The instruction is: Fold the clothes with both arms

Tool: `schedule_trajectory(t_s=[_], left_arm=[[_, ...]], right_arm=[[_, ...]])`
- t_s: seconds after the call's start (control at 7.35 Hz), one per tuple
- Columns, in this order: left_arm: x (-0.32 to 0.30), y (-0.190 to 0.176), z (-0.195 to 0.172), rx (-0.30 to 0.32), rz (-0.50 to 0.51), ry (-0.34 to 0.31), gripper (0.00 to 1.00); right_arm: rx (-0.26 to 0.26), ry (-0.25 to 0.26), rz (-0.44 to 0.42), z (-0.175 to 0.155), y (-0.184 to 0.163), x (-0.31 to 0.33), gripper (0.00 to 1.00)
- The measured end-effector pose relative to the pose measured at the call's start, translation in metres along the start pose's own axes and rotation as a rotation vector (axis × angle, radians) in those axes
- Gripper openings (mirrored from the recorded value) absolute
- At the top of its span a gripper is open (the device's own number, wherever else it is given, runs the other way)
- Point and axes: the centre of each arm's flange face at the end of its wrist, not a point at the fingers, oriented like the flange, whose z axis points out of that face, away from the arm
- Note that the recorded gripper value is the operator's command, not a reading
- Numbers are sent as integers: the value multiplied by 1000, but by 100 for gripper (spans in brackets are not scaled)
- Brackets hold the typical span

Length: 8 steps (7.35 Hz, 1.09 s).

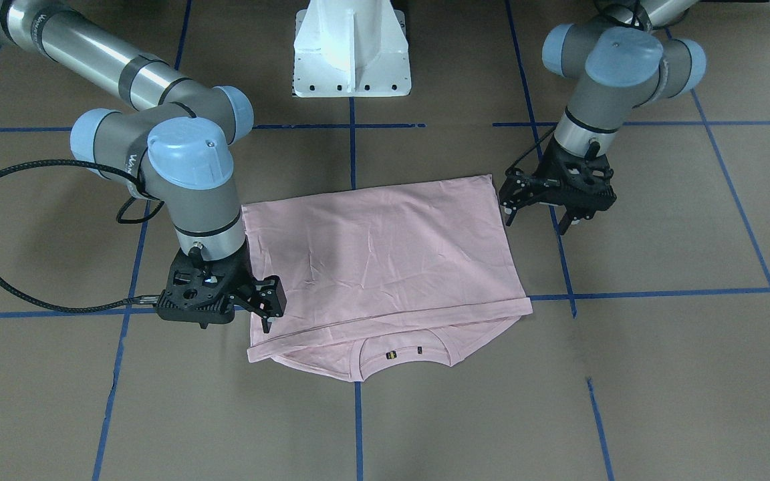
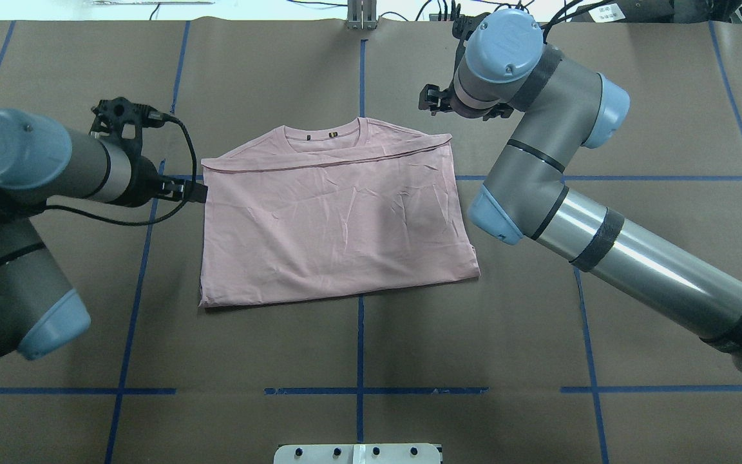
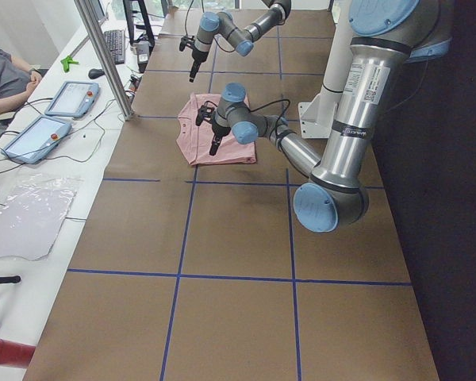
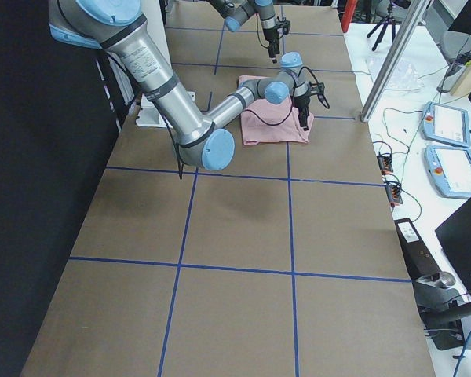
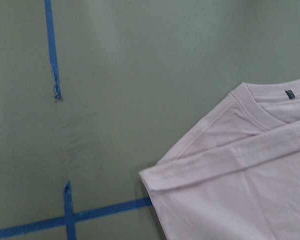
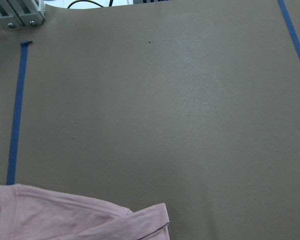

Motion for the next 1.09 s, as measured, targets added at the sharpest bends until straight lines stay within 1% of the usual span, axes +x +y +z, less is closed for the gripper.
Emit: schedule_trajectory(t_s=[0.14,0.27,0.41,0.54,0.82,0.95,1.09], left_arm=[[12,36,5,-14,-67,10,75],[27,69,16,-24,-133,6,70],[40,95,27,-35,-181,1,69],[48,112,34,-45,-205,-4,68],[51,124,44,-57,-215,-18,68],[50,127,49,-62,-214,-26,63],[51,130,52,-67,-213,-30,46]], right_arm=[[-1,-5,-1,-2,0,2,100],[0,-7,-1,-4,-1,3,100],[0,-8,-1,-4,-1,3,100],[1,-8,-1,-4,-1,4,100],[2,-9,-1,-5,-1,3,100],[3,-10,0,-5,-1,3,100],[3,-9,0,-5,-1,3,100]])
